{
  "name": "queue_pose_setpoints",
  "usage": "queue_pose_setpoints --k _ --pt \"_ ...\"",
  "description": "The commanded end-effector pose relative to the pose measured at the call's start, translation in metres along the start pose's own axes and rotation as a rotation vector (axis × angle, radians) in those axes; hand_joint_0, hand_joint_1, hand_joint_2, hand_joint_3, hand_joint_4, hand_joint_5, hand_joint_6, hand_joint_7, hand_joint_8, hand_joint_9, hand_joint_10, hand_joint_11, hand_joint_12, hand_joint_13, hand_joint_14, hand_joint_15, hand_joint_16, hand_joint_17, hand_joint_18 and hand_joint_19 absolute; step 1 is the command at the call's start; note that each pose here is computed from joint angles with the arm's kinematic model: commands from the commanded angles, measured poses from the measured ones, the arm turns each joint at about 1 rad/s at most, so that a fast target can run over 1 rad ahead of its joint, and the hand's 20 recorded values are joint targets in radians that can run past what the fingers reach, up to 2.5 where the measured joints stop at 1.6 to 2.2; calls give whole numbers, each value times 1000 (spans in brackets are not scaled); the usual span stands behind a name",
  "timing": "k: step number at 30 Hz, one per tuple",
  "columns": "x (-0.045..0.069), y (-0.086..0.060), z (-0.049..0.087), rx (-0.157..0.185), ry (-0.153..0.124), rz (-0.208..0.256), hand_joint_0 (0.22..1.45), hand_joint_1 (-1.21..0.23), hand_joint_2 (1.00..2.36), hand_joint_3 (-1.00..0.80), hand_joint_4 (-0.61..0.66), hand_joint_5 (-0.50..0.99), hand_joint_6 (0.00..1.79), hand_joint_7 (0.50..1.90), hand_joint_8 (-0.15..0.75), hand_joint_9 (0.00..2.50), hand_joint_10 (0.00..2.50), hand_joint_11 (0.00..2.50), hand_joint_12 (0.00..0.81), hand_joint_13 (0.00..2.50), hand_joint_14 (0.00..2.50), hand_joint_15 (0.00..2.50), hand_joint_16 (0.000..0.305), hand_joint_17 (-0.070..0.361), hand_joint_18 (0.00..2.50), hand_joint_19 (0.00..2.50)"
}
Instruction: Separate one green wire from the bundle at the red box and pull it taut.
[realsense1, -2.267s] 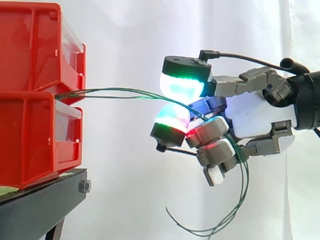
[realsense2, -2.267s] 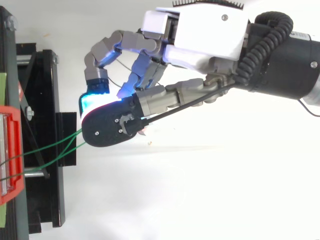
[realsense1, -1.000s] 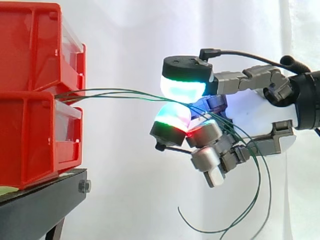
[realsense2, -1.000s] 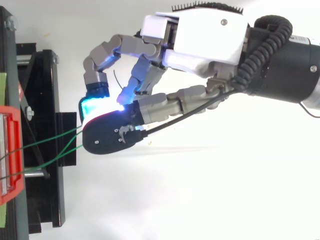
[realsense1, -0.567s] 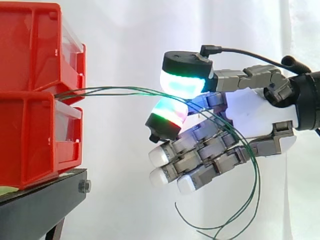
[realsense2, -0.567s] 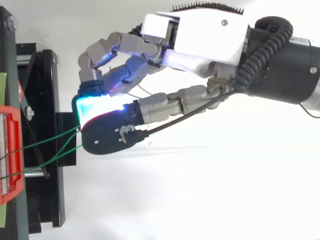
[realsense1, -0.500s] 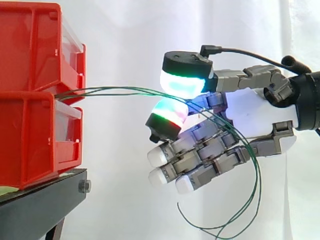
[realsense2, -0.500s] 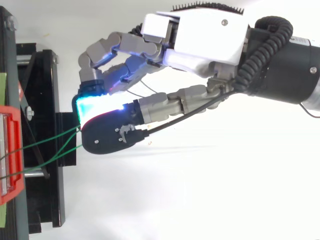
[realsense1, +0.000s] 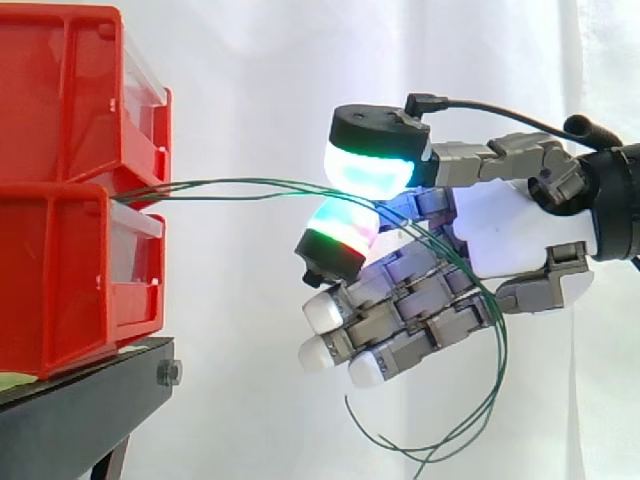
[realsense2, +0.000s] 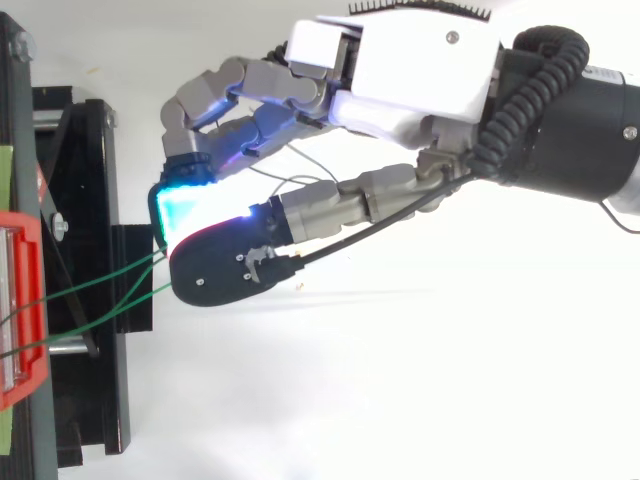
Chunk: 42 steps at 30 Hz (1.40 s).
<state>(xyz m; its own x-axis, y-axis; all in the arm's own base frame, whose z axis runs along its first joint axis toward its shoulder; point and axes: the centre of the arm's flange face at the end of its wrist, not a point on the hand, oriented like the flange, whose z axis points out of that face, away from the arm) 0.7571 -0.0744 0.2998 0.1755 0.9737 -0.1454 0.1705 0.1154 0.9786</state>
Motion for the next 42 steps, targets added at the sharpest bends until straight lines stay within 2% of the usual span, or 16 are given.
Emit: queue_pose_setpoints --k 1,7,16,23,30,35,42 --pt "-2 -1 -3 21 2 -7 636 -865 1018 -237 20 -157 884 1236 252 723 14 545 333 519 10 265 49 110 468 266" --pt "-3 -1 -7 46 2 -18 642 -870 1013 -320 60 -161 881 1218 258 740 15 588 332 529 10 267 49 110 478 282" --pt "1 -2 -7 48 8 -22 645 -845 1009 -389 76 -161 879 1215 264 791 16 671 335 561 11 295 49 110 512 303" --pt "0 -2 -7 50 -9 -22 645 -805 1004 -448 106 -158 879 1232 265 849 19 730 333 633 12 329 49 110 575 335" --pt "2 -2 -7 48 -7 -22 615 -745 1009 -401 140 -151 884 1248 278 936 20 789 343 690 13 379 49 111 610 361" --pt "2 -2 -7 48 -7 -22 593 -653 1005 -441 152 -148 882 1191 288 966 20 796 342 696 14 384 50 112 608 375" --pt "1 -2 -7 49 -15 -23 580 -649 1000 -490 161 -146 870 1202 289 970 20 795 345 698 14 383 50 113 612 375"
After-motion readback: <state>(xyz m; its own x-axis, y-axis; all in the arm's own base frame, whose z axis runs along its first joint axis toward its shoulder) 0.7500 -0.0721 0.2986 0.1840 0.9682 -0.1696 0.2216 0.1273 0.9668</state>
